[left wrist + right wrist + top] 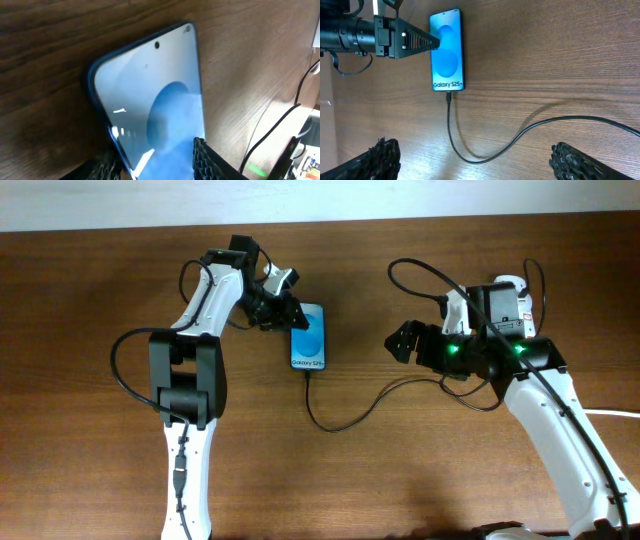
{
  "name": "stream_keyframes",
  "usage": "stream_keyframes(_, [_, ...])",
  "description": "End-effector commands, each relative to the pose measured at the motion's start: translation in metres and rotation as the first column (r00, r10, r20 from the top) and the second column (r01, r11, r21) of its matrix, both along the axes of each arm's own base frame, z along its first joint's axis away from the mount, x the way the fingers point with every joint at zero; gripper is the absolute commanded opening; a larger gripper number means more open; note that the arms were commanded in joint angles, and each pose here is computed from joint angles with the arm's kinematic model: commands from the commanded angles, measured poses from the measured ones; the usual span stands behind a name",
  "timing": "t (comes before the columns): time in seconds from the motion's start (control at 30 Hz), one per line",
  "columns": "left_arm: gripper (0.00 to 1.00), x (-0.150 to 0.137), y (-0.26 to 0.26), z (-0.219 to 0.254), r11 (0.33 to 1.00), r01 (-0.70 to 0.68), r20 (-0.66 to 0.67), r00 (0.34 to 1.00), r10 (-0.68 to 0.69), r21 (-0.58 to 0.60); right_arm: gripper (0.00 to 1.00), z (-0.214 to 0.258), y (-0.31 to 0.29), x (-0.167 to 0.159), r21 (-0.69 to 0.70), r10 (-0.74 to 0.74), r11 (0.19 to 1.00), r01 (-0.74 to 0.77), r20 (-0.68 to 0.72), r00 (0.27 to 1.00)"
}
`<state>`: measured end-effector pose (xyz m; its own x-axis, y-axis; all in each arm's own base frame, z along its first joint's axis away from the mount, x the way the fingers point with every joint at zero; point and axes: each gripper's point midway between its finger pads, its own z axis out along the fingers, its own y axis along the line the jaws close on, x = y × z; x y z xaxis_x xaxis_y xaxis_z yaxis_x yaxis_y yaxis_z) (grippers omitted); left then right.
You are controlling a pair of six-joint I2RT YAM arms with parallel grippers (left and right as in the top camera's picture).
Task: Plug charger to phone and switch on socket
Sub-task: 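Lower the plugged phone onto the table and open the left gripper, then move the right gripper over the white power strip's switch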
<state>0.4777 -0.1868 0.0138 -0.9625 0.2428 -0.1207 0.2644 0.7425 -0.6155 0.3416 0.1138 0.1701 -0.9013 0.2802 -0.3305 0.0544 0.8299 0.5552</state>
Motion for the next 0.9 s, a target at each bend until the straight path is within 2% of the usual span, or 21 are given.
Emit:
stream_keyframes(0.0, [0.5,0.002,0.021,-0.02,0.99,0.0,0.012,1.0,-0.002,0.14,0.98,0.007,-0.003,0.003,-0.016,0.004,1.0,-0.004,0.029,1.0])
stream_keyframes(0.1, [0.51,0.003,0.03,-0.026,0.98,-0.003,0.019,1.0,0.0,0.2,0.98,0.007,-0.003,0.003,-0.018,0.007,1.0,-0.006,0.03,1.0])
stream_keyframes(0.17, [0.58,0.011,0.051,-0.025,0.953,-0.041,0.041,0.999,0.03,0.3,0.98,0.009,-0.001,0.003,-0.008,0.012,1.0,-0.011,0.032,0.999])
stream_keyframes(0.27, [0.6,0.038,0.075,0.049,0.946,-0.116,0.138,0.987,0.077,0.304,0.99,0.034,-0.007,0.011,-0.019,0.027,0.999,-0.026,0.089,0.996])
stream_keyframes(0.37, [0.61,0.055,0.09,0.154,0.946,-0.204,0.342,0.933,0.111,0.252,0.99,0.067,-0.053,0.016,-0.092,-0.084,0.991,0.093,0.102,0.991])
stream_keyframes(0.43, [0.65,0.055,0.095,0.22,0.947,-0.253,0.499,0.858,0.124,0.199,0.99,0.077,-0.1,0.014,-0.127,-0.217,0.966,0.227,0.085,0.972])
stream_keyframes(0.53, [0.66,0.04,0.097,0.265,0.947,-0.271,0.565,0.815,0.13,0.174,0.99,0.076,-0.171,0.009,-0.145,-0.405,0.899,0.413,0.082,0.91])
stream_keyframes(0.63, [0.75,0.037,0.098,0.271,0.947,-0.272,0.571,0.811,0.13,0.171,0.98,0.073,-0.226,-0.004,-0.211,-0.543,0.809,0.549,0.091,0.835])
stream_keyframes(0.67, [0.92,0.036,0.098,0.27,0.947,-0.271,0.567,0.814,0.129,0.173,0.98,0.072,-0.237,-0.008,-0.221,-0.569,0.789,0.574,0.092,0.817])
stream_keyframes(0.7, [0.99,0.035,0.098,0.269,0.947,-0.27,0.561,0.817,0.129,0.176,0.99,0.072,-0.248,-0.012,-0.224,-0.594,0.769,0.598,0.093,0.799])
stream_keyframes(0.87, [0.99,0.033,0.098,0.268,0.946,-0.269,0.556,0.821,0.129,0.179,0.99,0.071,-0.301,-0.028,-0.23,-0.694,0.678,0.698,0.115,0.711])
